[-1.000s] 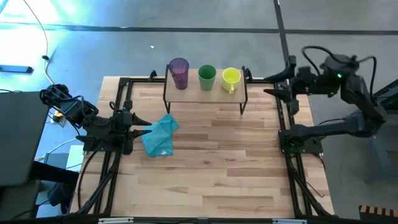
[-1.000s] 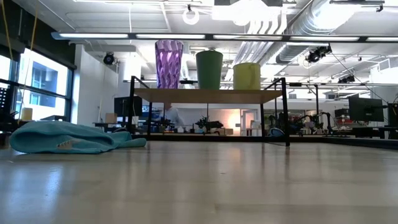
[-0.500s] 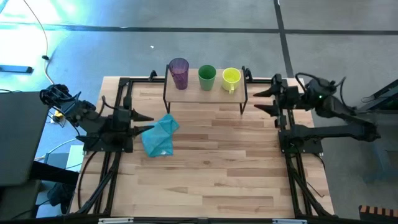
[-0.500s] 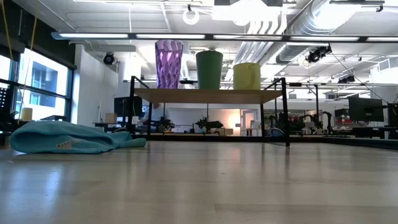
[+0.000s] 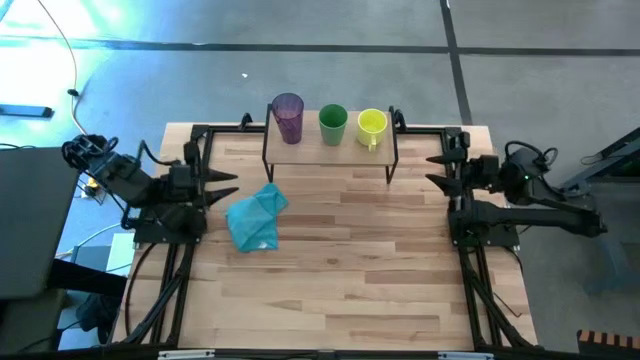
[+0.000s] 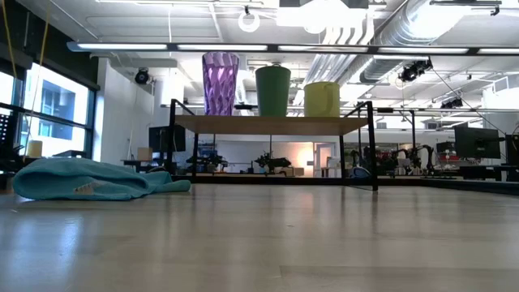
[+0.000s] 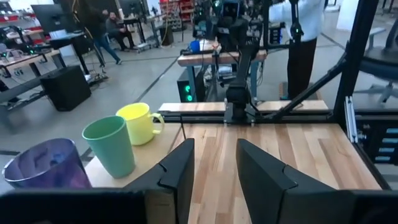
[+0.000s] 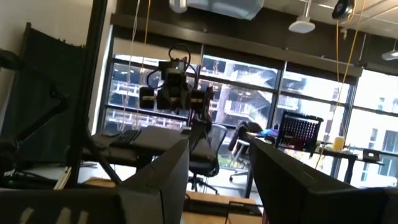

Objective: Stack small to large cups/mugs on shelf
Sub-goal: Return to Home Position

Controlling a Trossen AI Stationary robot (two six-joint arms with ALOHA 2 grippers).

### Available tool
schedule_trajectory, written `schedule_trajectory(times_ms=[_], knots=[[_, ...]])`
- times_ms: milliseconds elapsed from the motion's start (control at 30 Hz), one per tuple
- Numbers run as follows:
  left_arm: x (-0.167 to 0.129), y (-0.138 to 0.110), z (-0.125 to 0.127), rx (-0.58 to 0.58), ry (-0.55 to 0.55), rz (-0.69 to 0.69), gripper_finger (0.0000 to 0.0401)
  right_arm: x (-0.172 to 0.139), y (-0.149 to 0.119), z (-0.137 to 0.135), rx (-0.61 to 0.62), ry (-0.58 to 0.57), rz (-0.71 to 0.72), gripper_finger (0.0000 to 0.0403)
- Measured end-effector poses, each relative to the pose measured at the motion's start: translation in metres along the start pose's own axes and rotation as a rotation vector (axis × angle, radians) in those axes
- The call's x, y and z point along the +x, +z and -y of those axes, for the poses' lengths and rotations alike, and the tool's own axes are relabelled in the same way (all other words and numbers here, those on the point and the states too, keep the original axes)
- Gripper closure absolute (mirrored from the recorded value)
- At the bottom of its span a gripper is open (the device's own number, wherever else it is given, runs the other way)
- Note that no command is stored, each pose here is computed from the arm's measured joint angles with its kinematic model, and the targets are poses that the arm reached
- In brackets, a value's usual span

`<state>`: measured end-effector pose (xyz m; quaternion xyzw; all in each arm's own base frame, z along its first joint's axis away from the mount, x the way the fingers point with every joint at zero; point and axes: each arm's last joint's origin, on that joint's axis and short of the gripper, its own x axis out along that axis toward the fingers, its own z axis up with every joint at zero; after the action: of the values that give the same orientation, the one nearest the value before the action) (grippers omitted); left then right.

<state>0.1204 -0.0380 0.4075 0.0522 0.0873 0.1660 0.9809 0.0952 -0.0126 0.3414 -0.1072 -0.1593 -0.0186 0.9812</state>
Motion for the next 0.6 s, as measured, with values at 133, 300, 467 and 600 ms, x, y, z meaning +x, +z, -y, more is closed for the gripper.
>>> schedule_trajectory(times_ms=[133, 300, 467, 600], knots=[[-0.008, 0.001, -0.008, -0.007, 0.000, 0.025, 0.0293, -0.003, -0.002, -0.001, 0.005, 0.002, -0.022, 0.0240], [-0.017, 0.000, -0.018, -0.015, 0.000, 0.056, 0.0293, -0.002, -0.003, -0.001, -0.018, 0.005, -0.037, 0.0240], [-0.028, -0.022, -0.031, -0.031, 0.022, 0.089, 0.0293, -0.002, -0.004, -0.001, -0.025, 0.005, -0.033, 0.0240], [-0.041, -0.046, -0.045, -0.078, 0.040, 0.150, 0.0293, -0.002, -0.013, -0.002, -0.027, 0.001, -0.011, 0.0240]])
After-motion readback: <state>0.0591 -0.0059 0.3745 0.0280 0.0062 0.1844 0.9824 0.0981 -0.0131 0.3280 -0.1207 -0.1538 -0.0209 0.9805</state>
